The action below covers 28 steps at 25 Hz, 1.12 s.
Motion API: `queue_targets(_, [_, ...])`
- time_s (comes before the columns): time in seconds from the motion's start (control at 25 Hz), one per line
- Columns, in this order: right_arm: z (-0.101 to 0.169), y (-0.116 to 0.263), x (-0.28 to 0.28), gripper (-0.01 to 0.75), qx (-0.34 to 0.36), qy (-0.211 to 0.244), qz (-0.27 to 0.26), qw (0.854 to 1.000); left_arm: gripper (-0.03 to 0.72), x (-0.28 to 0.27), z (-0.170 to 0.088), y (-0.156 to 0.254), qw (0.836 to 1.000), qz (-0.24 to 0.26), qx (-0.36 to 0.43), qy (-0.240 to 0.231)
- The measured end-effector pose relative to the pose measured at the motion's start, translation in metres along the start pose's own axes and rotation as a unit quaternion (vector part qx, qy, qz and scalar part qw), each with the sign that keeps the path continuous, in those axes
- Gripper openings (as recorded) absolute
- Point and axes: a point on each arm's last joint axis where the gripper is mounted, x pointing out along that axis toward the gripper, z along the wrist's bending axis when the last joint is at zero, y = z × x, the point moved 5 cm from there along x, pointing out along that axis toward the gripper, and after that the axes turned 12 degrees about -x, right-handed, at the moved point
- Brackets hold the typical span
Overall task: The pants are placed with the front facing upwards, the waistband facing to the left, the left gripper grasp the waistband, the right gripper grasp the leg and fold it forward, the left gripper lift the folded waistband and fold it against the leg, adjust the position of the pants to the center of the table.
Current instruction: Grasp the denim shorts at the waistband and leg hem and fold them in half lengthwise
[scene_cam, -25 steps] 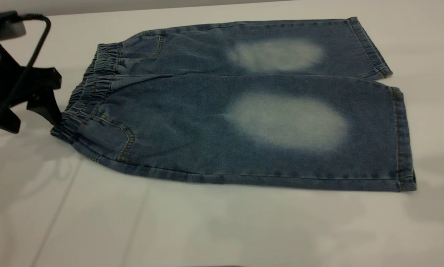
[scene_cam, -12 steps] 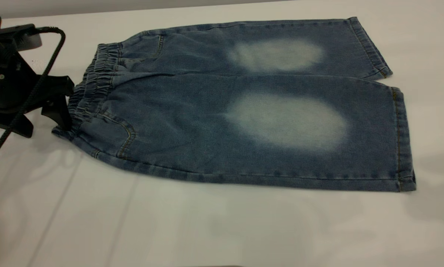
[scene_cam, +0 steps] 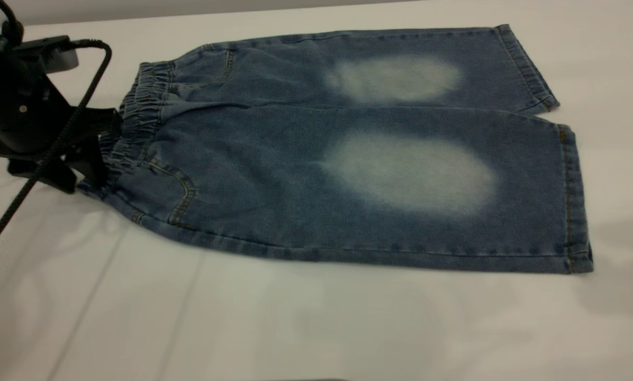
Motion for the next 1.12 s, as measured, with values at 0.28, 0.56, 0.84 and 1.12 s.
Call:
queue_targets(0.28, [0.0, 0.0, 0.0, 0.512, 0.0, 0.0, -0.001, 1.0, 0.082, 0.001, -0.002, -0.002, 1.0, -0.002, -0.004, 0.002])
queue_targets(0.56, [0.01, 0.009, 0.021, 0.512, -0.033, -0.025, 0.05, 0.998, 0.035, -0.007, -0.006, -0.009, 1.0, -0.007, 0.001, 0.006])
queue_targets(0.84, [0.025, 0.039, 0.083, 0.512, -0.1, -0.056, 0.16, 0.981, 0.035, -0.012, -0.008, -0.012, 1.0, -0.008, 0.007, 0.008])
queue_targets(1.12, [0.021, 0.073, 0.137, 0.512, -0.113, -0.044, 0.241, 0.963, 0.035, -0.012, -0.008, -0.012, 1.0, -0.008, 0.008, 0.008])
